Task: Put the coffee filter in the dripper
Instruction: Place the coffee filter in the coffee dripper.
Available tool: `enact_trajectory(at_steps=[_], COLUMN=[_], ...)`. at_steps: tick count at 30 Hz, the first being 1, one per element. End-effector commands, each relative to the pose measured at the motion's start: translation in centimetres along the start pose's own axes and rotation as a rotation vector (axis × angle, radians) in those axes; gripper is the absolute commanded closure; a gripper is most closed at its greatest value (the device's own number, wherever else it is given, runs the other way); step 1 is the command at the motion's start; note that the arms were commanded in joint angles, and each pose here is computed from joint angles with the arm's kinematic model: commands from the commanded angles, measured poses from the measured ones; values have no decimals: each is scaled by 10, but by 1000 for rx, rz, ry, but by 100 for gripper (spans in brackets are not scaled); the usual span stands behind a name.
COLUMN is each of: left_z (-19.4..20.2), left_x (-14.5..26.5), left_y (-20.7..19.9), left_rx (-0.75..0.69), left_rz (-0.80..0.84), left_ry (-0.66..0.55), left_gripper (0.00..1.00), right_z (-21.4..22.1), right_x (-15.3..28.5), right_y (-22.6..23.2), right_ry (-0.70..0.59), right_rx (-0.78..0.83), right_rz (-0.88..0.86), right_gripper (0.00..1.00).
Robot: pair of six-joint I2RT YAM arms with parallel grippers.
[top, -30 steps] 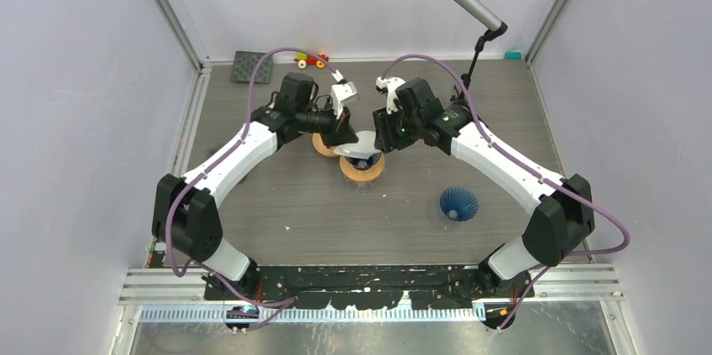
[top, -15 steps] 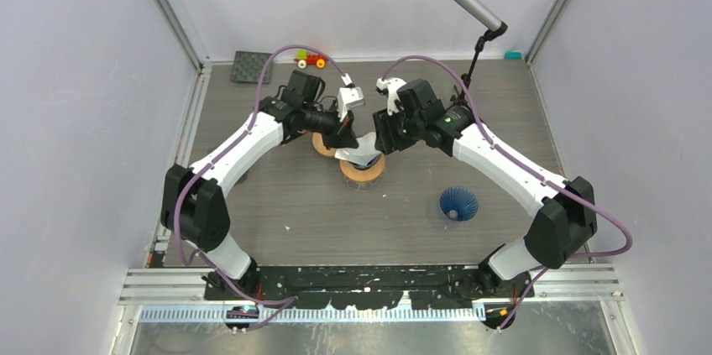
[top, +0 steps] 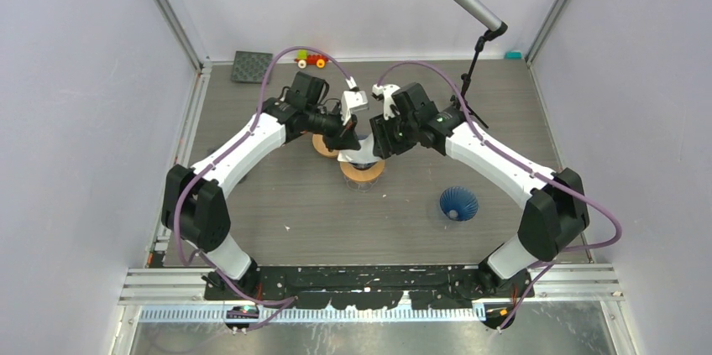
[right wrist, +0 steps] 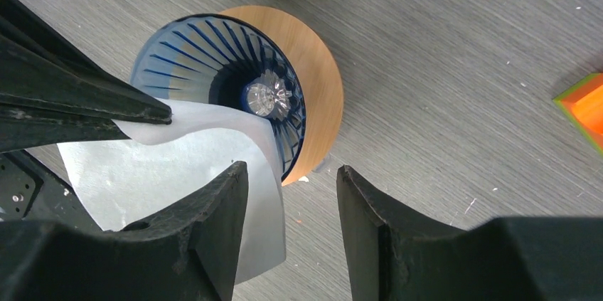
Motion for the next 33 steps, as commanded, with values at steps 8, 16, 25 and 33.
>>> enact_trajectory(at_steps=[8,16,25,33], left_z=[-11,-11,-10,-6], left_x=[8,9,14,19], left_y=[-6,-4,6,13], left_rx=[-65,-61,19,170], left_rz=[20,3,-97,-222], left_ry=[43,48,52,61], left_gripper=[100,90,58,25], right_z=[-11,-7,-9,-11], right_x=[-9,-18,-21,-17], right_y=[4,5,4,4], right_ry=[-40,-23,-22,-33], right_rx=[3,-8,-20,-26], right_rz=[-41,-50,-42,-37], right_gripper=[46,46,47,47])
Point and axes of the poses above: each gripper's point midway between its finger pads, its own x axis back along the fingers, its own y axis along the line the jaws close on, z = x × y, the point moved 1 cm from there along x, back along the fingers, and after that the axes turned 11 degrees about x, right-handed, at the moved point
